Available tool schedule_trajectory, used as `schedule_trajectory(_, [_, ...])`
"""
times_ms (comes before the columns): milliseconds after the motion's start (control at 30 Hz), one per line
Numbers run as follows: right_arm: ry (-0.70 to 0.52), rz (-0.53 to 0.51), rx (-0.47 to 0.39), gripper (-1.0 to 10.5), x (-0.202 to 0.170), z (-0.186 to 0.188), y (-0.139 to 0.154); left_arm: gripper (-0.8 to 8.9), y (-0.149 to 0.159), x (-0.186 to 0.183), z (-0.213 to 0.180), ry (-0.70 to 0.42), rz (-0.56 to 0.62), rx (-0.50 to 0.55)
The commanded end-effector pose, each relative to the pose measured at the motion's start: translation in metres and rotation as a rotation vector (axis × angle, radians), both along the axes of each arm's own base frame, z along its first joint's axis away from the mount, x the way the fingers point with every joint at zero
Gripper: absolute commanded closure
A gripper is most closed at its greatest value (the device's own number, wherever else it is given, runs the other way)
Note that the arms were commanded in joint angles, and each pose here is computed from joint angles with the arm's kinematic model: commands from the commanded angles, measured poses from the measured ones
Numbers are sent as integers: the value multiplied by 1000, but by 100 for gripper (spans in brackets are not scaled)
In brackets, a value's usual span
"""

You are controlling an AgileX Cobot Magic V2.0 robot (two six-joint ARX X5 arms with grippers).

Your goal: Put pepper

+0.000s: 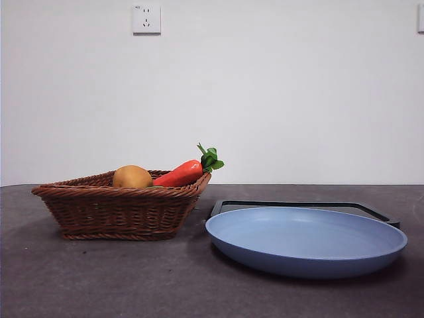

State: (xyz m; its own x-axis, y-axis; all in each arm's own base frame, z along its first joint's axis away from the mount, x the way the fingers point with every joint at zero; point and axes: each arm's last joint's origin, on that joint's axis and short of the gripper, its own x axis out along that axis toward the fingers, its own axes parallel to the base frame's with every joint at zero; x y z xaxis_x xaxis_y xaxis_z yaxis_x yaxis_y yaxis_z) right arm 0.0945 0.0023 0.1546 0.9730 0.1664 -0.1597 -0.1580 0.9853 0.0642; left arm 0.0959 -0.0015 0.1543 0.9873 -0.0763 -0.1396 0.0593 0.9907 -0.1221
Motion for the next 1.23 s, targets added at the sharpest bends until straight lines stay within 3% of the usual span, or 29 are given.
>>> schedule_trajectory(33, [11, -5, 27, 936, 0, -4, 0, 806, 0, 0, -2, 1, -11, -55])
schedule_trajectory(433, [56, -50, 367, 941, 0, 2, 0, 807, -5, -1, 1, 33, -149, -312])
schedule_trajectory(500, [42, -42, 389, 941, -2, 10, 1, 807, -6, -2, 8, 31, -190, -355])
schedule_trajectory(700, [-1, -9, 388, 941, -4, 47, 1, 807, -7, -13, 45, -17, -218, -351])
schedule_trajectory(867, [40, 49, 351, 941, 0, 81, 3, 807, -8, -14, 76, 23, -241, -344])
schedule_trajectory(1233, [334, 236, 94, 941, 17, 153, 9, 807, -14, 15, 137, 237, -493, -171])
